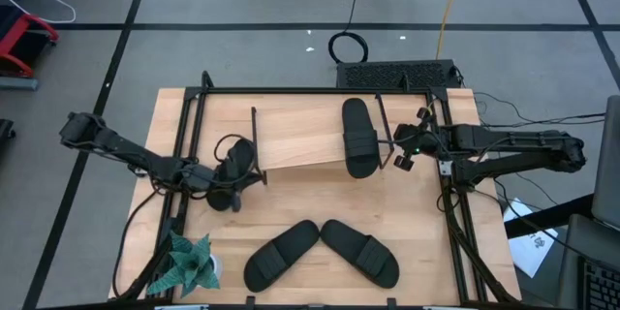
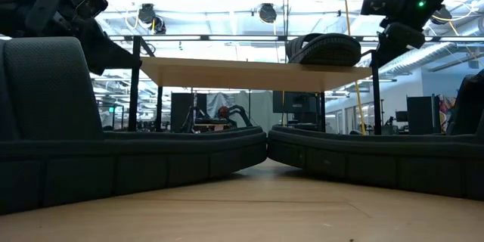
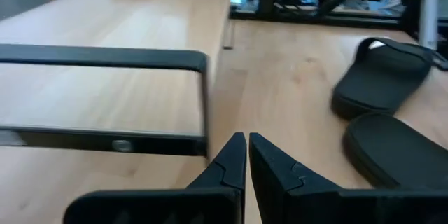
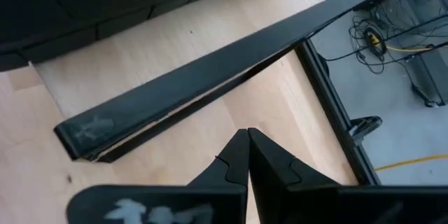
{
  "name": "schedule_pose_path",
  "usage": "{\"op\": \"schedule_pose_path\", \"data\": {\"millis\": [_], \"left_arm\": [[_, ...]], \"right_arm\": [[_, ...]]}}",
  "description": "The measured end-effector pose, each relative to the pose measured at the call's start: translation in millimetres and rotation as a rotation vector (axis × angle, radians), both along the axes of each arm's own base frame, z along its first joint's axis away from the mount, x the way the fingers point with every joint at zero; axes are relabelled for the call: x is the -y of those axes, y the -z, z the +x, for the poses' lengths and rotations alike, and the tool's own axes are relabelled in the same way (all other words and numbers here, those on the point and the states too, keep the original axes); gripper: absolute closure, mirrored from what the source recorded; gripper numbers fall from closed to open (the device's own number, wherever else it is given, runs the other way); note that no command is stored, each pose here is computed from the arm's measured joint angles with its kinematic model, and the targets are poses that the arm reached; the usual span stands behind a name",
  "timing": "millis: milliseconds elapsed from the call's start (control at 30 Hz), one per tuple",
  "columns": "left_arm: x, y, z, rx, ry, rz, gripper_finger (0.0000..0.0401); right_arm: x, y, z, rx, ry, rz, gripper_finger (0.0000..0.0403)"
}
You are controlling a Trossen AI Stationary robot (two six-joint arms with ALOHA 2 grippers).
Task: Pick and place slides into the shelf
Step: Adjust the shelf, then put the top left black slide on the shelf
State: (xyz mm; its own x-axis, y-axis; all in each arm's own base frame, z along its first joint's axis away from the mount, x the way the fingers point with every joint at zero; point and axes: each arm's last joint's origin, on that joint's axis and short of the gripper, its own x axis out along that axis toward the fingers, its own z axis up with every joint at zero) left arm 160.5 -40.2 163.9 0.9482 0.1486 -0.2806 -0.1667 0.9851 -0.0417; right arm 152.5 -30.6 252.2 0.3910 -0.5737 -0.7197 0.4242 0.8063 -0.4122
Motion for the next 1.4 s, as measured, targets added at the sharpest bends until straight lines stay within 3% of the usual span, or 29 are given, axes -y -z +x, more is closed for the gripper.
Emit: {"op": "schedule_pose_path", "data": {"millis": [867, 1067, 1400], "left_arm": [[-20.9, 1.2, 0.5, -0.022, -0.159, 0.003, 0.0382], [-24.1, 3.1, 0.1, -0.035, -0.186, -0.020, 0.0382], [-18.7, 3.2, 1.4, -0.048, -0.009, -0.089, 0.0382]], "right_arm": [[-3.9, -0.6, 6.7, 0.052, -0.123, 0.124, 0.0403], [-4.0, 11.8, 5.5, 0.030, -0.121, 0.127, 0.0403], [-4.5, 15.2, 1.5, 0.052, -0.121, 0.119, 0.0403]]}}
